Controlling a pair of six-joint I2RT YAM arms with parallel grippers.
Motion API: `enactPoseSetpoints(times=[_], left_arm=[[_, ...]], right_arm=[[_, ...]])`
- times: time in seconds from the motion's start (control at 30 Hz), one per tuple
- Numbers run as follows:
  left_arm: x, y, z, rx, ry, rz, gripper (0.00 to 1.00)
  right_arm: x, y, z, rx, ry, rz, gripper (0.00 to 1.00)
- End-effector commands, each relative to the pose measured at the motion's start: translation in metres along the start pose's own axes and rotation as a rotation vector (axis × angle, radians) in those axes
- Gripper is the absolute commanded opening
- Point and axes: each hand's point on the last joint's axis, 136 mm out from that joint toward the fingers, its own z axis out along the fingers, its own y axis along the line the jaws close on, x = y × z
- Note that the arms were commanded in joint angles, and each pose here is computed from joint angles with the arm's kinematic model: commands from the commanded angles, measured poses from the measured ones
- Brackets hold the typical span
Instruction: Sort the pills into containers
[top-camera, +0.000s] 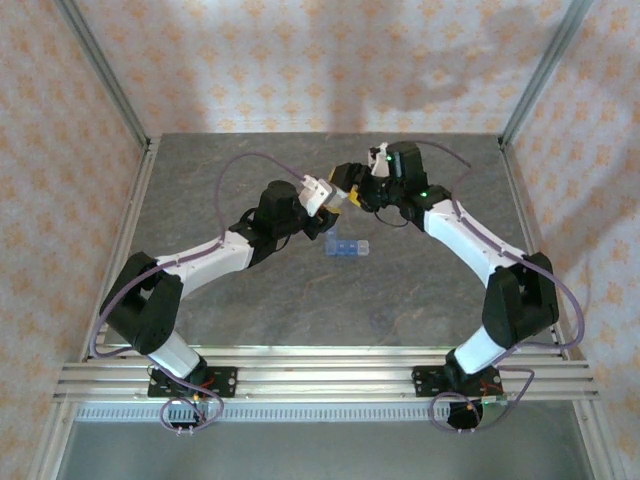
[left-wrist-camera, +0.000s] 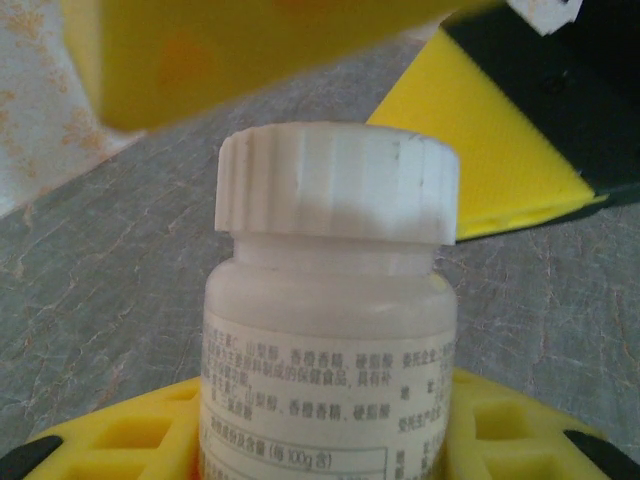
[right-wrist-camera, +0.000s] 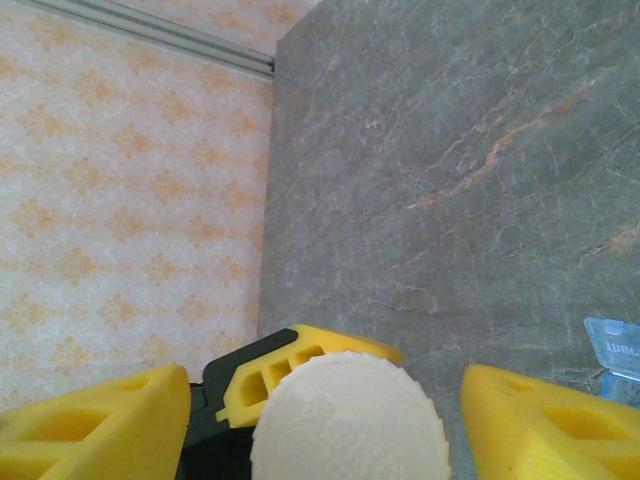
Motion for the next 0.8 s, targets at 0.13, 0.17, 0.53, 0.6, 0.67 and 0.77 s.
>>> enactPoseSetpoints(times=[0.13,0.17,0.53,0.6,0.67,0.77], left_arm=[[-0.014,0.0,0.0,-0.015,-0.03,0.019,0.0],[-0.015,0.0,0.0,-0.016,-0.033,0.018,0.0],[-0.019,-0.009,-0.004,0.05,-0.061,-0.024,0.0],[-0.024,-0.015,-0.008,0.097,-0.082,-0.057,0.0],[-0.028,-0.019,-0.012,0.153,-0.106,-0.101,0.0],[-0.034,-0.028,-0.017,0.231,-0.123,-0.146,0.0]], right_arm=[[-0.003,0.004,0.002,0.0,-0.016,-0.006,0.54],[-0.003,0.004,0.002,0.001,-0.017,-0.009,0.49],[-0.009,-0.001,0.002,-0.004,-0.029,-0.108,0.33],[-0.014,-0.001,-0.001,-0.031,-0.035,-0.156,0.32],[-0.018,0.002,-0.006,-0.089,-0.034,-0.214,0.32],[-0.02,0.004,-0.015,-0.143,-0.021,-0.315,0.32]])
